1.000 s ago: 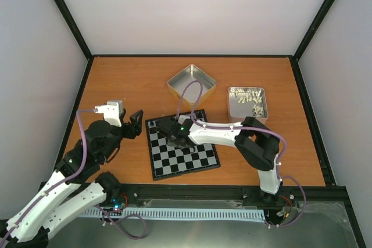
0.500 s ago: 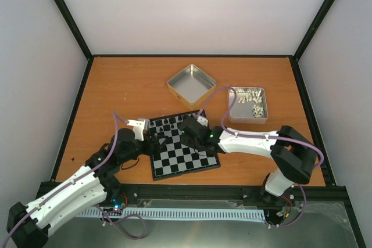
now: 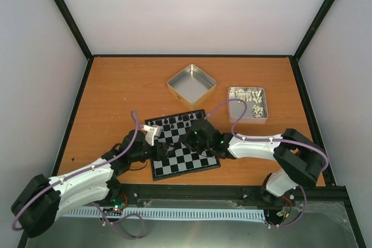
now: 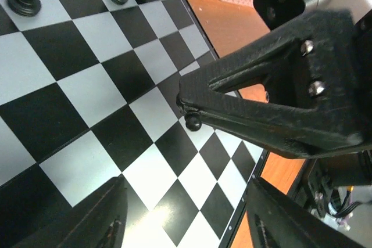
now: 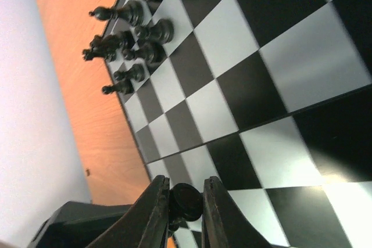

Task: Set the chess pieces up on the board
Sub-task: Place the chess piece on the chessboard.

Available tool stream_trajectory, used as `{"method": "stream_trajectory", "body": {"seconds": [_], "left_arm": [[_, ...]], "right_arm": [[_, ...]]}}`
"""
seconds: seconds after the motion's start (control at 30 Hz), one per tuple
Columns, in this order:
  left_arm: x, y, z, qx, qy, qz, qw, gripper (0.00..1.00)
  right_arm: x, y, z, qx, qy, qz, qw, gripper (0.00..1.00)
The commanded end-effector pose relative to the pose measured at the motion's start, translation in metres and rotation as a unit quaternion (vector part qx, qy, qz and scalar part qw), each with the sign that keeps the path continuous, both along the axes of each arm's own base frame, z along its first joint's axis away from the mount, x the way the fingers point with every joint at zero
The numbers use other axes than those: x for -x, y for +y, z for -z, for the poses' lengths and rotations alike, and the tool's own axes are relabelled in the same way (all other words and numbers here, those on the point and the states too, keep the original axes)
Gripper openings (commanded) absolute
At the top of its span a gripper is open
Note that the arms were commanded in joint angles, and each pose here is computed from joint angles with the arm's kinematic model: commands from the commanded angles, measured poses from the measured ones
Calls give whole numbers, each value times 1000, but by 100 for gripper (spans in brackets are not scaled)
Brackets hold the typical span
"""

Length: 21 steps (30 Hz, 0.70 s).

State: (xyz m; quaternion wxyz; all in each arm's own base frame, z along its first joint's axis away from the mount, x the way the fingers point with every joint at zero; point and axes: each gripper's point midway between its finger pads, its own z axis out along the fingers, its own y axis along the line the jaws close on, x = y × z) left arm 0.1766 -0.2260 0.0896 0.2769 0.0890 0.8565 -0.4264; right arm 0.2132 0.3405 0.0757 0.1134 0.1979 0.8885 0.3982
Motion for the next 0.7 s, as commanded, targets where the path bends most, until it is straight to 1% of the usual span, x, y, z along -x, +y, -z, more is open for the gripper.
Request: {"method": "stream_trajectory", "body": {"seconds": [0.0,0.17,0.3,0.47,0.67], "left_arm": [[-3,-15,-20,49,-41,30,998,53],[-9,-11,-15,48,-53,11,997,52],[-14,-8,-11,41,-56,-6,998,46],[-15,-8,-7,34,-55,-7,998,31],[-17,-10,-4,28,-54,-4,998,18]], "right_arm": [[2,15,-10,-65,21,0,998,16],[8,25,-5,-88,45,-18,995,16],[10,28,-2,-91,52,-24,994,15],[10,30,0,-90,58,-27,994,16],[11,31,3,-90,61,-27,994,16]]}}
